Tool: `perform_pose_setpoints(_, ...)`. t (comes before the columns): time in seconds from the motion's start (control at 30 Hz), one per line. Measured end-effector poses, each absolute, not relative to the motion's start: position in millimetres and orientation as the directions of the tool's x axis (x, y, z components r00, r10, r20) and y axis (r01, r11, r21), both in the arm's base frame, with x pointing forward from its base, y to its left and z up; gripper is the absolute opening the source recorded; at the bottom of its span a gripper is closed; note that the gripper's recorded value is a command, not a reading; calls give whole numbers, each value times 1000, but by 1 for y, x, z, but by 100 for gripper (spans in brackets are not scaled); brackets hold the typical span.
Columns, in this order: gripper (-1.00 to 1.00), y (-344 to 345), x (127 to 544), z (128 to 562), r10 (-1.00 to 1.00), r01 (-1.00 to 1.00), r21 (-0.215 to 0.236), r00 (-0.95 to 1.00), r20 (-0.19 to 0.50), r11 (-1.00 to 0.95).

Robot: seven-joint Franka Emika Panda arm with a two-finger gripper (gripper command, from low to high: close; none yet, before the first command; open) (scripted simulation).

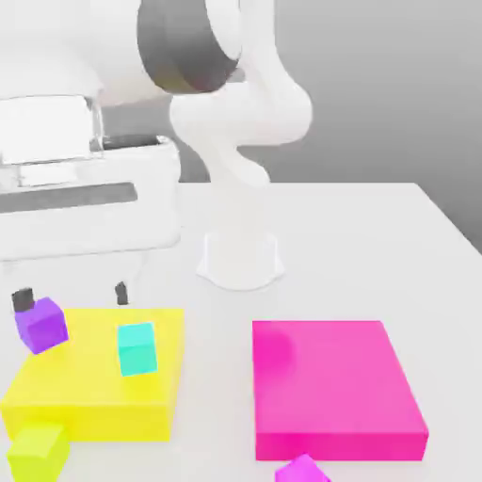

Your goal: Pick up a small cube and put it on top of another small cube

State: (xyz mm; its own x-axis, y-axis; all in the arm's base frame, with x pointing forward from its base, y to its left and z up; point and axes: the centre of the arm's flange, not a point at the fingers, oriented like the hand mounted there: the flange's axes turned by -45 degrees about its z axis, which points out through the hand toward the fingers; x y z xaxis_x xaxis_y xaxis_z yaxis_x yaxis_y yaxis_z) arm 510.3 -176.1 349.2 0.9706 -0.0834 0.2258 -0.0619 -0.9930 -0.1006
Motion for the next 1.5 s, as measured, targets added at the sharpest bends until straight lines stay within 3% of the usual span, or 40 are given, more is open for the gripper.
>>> perform_pose_setpoints(0.3, 0, -242, 478, 211, -96, -96, -16, 995, 26, -995)
perform_pose_setpoints(0.43, 0, -251, 472, 153, -96, -96, 1, 995, 3, -995)
perform_pose_setpoints(0.47, -100, -251, 471, 139, -97, -97, 1, 995, 1, -995)
perform_pose_setpoints(0.67, -100, -251, 470, 132, -98, -98, 0, 995, 0, -995)
perform_pose_setpoints(0.83, -100, -250, 470, 186, -97, -97, -1, 995, 0, -995)
perform_pose_setpoints(1.2, -100, -195, 422, 263, -78, -78, -68, 997, -13, -995)
perform_pose_setpoints(1.5, -100, -150, 367, 311, -40, -40, -22, 999, -3, -999)
